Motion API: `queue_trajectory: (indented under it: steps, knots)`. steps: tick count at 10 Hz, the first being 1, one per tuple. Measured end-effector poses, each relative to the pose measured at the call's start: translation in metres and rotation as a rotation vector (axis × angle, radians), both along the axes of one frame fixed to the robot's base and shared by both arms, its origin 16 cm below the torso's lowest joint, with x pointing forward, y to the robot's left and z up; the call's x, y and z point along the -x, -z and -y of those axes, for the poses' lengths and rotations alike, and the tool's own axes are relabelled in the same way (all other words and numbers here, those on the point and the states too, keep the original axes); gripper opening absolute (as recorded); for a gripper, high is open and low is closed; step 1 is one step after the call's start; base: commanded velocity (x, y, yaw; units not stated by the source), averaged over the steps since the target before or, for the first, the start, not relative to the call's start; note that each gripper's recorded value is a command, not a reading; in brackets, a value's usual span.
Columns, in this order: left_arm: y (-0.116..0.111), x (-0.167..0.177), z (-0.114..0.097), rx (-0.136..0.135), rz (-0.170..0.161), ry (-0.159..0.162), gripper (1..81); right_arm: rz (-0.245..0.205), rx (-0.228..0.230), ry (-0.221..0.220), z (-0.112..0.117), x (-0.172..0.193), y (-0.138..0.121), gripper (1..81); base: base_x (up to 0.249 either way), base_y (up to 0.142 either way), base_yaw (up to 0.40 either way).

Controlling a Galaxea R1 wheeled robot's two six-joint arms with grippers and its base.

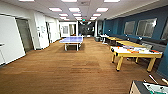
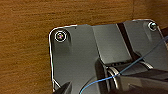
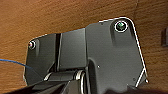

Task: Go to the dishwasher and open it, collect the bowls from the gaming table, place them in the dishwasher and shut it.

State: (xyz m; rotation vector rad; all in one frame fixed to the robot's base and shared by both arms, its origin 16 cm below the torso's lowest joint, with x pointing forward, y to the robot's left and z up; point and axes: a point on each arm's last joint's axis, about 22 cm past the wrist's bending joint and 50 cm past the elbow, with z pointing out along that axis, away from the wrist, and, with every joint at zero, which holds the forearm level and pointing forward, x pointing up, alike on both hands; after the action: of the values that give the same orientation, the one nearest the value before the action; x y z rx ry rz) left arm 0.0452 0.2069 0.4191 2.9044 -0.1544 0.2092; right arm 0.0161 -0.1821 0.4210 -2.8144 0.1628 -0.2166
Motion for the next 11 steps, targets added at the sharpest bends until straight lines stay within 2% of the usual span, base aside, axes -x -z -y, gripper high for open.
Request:
queue_trajectory:
  steps: [9, 11]
  knots:
    - [-0.0007, -0.0046, 0.0024, 0.003, 0.008, 0.002, 81.1, 0.004, -0.002, 0.0, -0.0016, -0.0026, -0.0003, 81.1, 0.222, 0.0, 0.0]
    - [0.0002, 0.0037, 0.0024, 0.002, -0.002, 0.003, 81.1, -0.001, -0.001, 0.0, -0.0011, 0.0021, 0.0, 81.1, 0.225, 0.0, 0.0]
